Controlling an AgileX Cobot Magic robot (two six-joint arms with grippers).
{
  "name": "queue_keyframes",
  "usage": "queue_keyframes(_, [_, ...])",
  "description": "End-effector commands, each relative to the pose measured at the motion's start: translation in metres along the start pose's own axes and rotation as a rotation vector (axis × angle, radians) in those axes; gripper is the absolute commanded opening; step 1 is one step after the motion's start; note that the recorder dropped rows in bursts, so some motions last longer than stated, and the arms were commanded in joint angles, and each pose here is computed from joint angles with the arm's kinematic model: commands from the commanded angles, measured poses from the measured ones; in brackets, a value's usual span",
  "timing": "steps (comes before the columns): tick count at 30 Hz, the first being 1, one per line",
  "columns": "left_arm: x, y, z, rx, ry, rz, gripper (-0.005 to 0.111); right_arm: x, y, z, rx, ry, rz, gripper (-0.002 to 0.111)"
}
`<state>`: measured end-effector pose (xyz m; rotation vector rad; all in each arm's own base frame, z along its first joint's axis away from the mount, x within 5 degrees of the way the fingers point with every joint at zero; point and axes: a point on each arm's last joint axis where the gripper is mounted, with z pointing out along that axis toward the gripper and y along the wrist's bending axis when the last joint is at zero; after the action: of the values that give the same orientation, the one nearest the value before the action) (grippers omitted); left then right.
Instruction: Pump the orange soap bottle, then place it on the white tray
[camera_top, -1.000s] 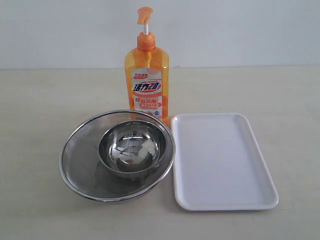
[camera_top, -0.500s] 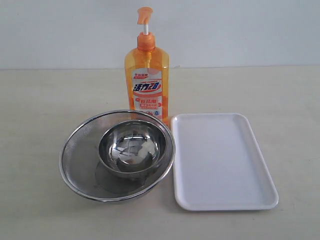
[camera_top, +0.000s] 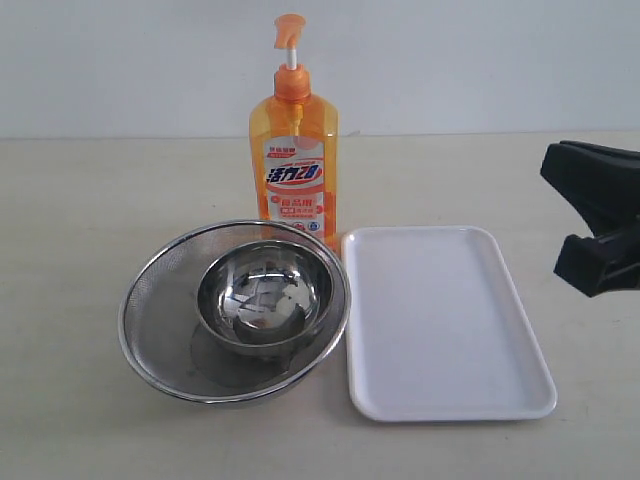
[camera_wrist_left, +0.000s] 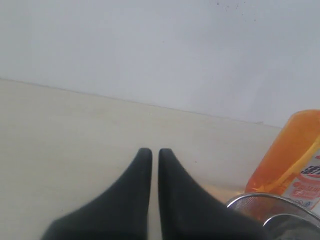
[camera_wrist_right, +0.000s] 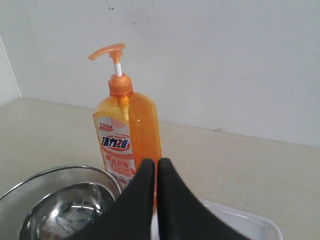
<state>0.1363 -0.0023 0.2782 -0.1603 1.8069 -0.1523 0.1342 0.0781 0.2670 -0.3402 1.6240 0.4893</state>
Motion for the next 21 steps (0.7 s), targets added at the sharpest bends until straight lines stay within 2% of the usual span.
queue_keyframes(1, [-0.003,-0.002,0.0,0.01,-0.013,-0.036,0.005,0.003,0.0,0.001,0.003,0.051,0.059,0.0])
queue_keyframes(3, [-0.003,-0.002,0.0,0.01,-0.01,-0.063,0.005,0.007,0.0,0.0,0.001,0.098,0.025,0.0])
queue_keyframes(7, [-0.005,-0.003,0.01,0.01,0.024,-0.001,0.005,-0.007,0.009,0.014,-0.02,0.228,0.002,0.0])
queue_keyframes(10, [-0.014,-0.015,0.029,0.063,0.065,0.123,0.005,-0.022,0.031,0.04,-0.111,0.339,-0.125,0.0])
queue_keyframes(13, [-0.031,-0.024,0.055,0.081,0.092,0.254,0.005,-0.028,0.051,0.067,-0.174,0.397,-0.178,0.0])
queue_keyframes(17, [-0.041,-0.029,0.078,0.084,0.117,0.345,0.005,-0.03,0.064,0.086,-0.217,0.413,-0.236,0.0])
queue_keyframes(21, [-0.045,-0.034,0.121,0.12,0.278,0.56,0.005,-0.025,0.077,0.114,-0.256,0.547,-0.3,0.0])
